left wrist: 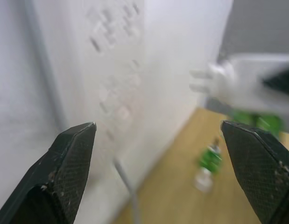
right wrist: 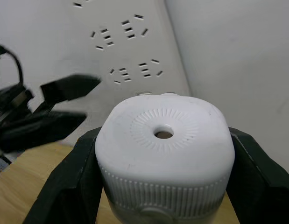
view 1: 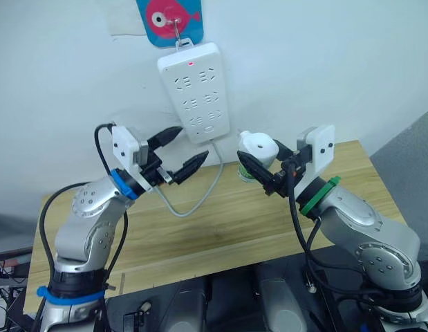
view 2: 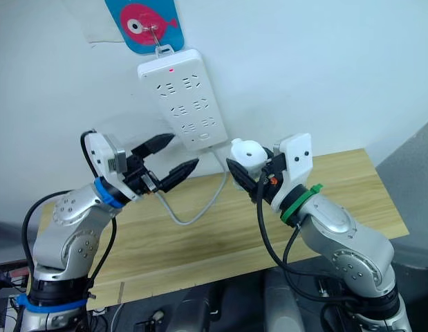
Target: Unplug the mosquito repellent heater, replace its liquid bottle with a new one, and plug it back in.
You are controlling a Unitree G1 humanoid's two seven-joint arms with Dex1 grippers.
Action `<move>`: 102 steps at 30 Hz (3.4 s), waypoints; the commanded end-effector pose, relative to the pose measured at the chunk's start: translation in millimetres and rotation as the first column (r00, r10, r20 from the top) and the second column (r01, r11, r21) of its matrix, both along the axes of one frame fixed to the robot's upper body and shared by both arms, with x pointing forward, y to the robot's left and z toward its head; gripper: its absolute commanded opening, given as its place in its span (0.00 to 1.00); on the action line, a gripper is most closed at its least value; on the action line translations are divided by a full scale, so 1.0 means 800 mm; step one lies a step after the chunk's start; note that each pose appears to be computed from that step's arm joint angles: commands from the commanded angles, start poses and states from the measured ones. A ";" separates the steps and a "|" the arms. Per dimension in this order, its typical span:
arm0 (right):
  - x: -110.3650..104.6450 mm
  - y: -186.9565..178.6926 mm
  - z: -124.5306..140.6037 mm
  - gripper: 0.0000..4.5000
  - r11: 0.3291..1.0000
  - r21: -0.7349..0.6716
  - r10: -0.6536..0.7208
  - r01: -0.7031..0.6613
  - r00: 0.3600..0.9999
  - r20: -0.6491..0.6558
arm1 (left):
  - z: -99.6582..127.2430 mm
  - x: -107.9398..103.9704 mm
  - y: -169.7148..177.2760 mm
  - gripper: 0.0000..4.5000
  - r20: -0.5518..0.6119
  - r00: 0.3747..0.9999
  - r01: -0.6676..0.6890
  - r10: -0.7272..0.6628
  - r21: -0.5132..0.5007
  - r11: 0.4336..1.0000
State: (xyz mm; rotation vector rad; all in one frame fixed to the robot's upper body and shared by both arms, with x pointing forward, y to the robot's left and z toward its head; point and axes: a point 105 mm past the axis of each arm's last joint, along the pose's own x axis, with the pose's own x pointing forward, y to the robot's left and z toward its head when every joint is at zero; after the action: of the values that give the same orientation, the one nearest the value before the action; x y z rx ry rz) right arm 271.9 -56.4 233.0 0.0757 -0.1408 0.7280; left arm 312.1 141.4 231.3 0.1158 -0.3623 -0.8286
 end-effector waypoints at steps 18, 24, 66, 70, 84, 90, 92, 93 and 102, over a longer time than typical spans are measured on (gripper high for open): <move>-0.014 0.018 0.022 0.68 0.998 0.039 0.041 -0.045 0.994 0.101 | 0.020 0.034 0.012 0.99 0.089 0.992 0.082 -0.089 0.087 0.993; -0.013 0.026 0.027 0.68 0.997 0.038 0.056 -0.061 0.992 0.116 | 0.027 0.031 -0.001 0.99 0.090 0.982 0.161 -0.167 0.078 0.984; 0.019 0.050 0.038 0.68 0.999 -0.032 0.048 -0.044 0.987 0.156 | 0.023 0.034 0.000 0.29 0.057 0.987 0.149 -0.152 0.056 0.987; 0.021 0.049 0.040 0.68 0.999 -0.026 0.041 -0.037 0.985 0.165 | 0.023 0.034 0.000 0.29 0.056 0.986 0.152 -0.155 0.058 0.987; 0.019 0.047 0.052 0.68 0.999 -0.003 0.037 -0.037 0.979 0.202 | 0.022 0.034 -0.001 0.29 0.054 0.986 0.153 -0.156 0.062 0.986; 0.019 0.048 0.059 0.68 0.999 0.006 0.044 -0.046 0.974 0.220 | 0.020 0.032 0.000 0.29 0.050 0.986 0.156 -0.160 0.068 0.985; 0.018 0.048 0.060 0.68 0.999 0.008 0.048 -0.051 0.974 0.222 | 0.020 0.032 0.001 0.29 0.051 0.986 0.154 -0.158 0.070 0.986; 0.017 0.048 0.060 0.68 0.999 0.008 0.050 -0.053 0.974 0.222 | 0.021 0.033 0.001 0.29 0.052 0.986 0.153 -0.156 0.070 0.986; 0.008 0.047 0.054 0.68 0.998 0.004 0.062 -0.064 0.974 0.218 | 0.022 0.032 0.002 0.29 0.056 0.987 0.149 -0.154 0.071 0.986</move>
State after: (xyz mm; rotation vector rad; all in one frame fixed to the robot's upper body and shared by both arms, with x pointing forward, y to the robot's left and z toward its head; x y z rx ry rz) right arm 297.1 -19.4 248.7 -0.0044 -0.2111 0.7663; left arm 345.3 147.0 242.3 0.1415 -0.3754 -0.9618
